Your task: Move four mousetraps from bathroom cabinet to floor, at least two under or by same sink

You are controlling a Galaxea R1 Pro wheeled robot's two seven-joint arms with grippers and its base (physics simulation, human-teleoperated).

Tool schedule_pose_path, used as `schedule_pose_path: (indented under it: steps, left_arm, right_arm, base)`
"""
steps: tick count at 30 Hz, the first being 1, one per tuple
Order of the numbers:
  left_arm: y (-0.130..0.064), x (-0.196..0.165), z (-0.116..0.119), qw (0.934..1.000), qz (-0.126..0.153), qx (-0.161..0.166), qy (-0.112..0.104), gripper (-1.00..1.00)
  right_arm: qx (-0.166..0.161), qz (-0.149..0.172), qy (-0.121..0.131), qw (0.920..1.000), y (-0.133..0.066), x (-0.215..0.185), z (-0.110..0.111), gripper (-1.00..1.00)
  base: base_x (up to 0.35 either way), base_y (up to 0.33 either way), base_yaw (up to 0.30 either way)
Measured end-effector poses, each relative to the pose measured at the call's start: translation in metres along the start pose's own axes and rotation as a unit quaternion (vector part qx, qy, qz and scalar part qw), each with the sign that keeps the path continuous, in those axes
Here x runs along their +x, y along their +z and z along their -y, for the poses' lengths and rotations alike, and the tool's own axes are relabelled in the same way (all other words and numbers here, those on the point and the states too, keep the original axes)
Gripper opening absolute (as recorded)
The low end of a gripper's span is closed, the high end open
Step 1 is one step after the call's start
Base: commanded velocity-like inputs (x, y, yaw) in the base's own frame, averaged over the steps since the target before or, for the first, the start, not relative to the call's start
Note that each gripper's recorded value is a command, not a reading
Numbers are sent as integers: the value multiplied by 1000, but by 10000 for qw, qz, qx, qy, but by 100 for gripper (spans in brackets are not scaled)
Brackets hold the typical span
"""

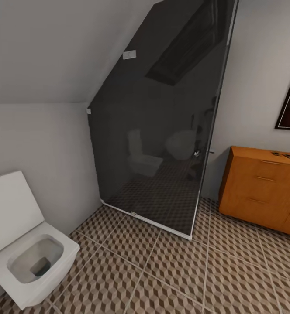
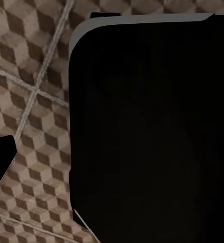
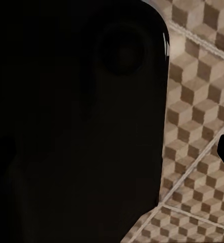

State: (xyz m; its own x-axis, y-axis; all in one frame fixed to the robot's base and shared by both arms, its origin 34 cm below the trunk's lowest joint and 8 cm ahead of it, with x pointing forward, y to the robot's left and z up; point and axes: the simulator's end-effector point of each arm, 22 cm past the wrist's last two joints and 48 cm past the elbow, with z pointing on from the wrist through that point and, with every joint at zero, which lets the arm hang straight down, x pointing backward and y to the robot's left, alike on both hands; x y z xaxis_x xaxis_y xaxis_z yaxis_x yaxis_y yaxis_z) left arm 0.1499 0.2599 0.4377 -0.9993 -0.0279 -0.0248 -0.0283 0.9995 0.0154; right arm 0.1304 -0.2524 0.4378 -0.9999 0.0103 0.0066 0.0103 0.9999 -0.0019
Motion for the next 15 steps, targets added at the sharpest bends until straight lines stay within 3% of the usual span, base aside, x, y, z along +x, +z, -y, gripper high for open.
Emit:
schedule_pose_path:
  steps: [15]
  left_arm:
    - [0, -1, 1, 10000, 10, 13, 52, 100]
  right_arm:
    - [0, 7, 6, 10000, 0, 0, 0, 100]
  base:
    - [0, 0, -278]
